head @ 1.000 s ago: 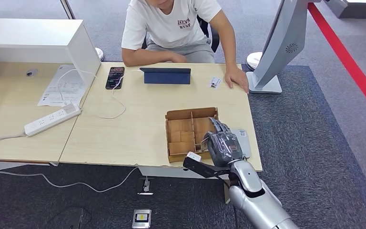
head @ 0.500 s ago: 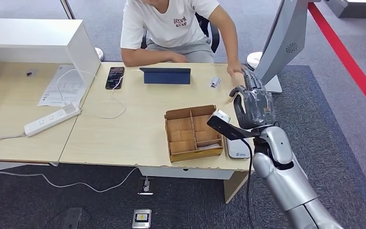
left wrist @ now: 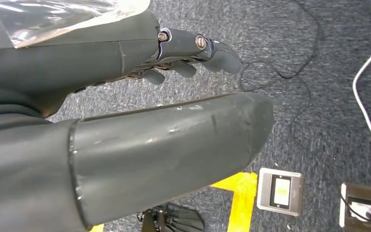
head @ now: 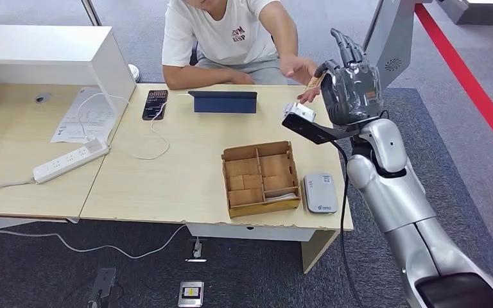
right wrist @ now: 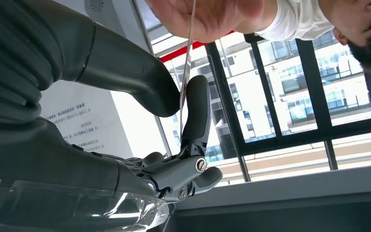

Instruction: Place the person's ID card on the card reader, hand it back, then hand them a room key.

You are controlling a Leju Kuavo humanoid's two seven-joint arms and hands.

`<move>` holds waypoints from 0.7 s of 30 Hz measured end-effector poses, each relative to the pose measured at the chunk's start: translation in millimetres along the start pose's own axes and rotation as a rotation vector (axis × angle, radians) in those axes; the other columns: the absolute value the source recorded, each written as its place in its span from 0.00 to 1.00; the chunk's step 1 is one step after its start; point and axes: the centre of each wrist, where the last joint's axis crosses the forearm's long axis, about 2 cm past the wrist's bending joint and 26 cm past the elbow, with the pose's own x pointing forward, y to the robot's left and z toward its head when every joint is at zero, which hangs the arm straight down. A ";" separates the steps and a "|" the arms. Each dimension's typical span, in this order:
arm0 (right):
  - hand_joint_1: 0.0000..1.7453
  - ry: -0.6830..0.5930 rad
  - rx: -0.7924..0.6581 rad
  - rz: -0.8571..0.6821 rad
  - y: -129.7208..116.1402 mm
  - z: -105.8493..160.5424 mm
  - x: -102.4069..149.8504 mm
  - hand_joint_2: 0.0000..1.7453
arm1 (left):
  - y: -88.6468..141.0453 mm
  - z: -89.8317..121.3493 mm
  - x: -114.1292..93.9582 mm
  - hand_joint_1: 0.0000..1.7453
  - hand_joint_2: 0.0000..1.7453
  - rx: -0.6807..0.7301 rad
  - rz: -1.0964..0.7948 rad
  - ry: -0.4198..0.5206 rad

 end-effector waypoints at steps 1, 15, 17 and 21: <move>1.00 0.001 0.007 0.008 -1.7 -6.0 -1.5 1.00 | -1.0 -0.3 2.7 0.00 0.00 -0.004 -0.004 -0.002; 0.31 0.039 0.147 0.023 10.7 -29.7 2.8 1.00 | -6.3 -3.8 26.4 0.00 0.00 -0.042 -0.025 0.029; 0.00 0.040 0.164 0.021 15.1 -27.9 4.4 1.00 | -6.3 -4.0 27.4 0.00 0.00 -0.044 -0.022 0.040; 0.00 0.050 0.185 0.018 22.2 -24.8 7.7 1.00 | -5.9 -4.3 28.7 0.00 0.00 -0.046 -0.019 0.058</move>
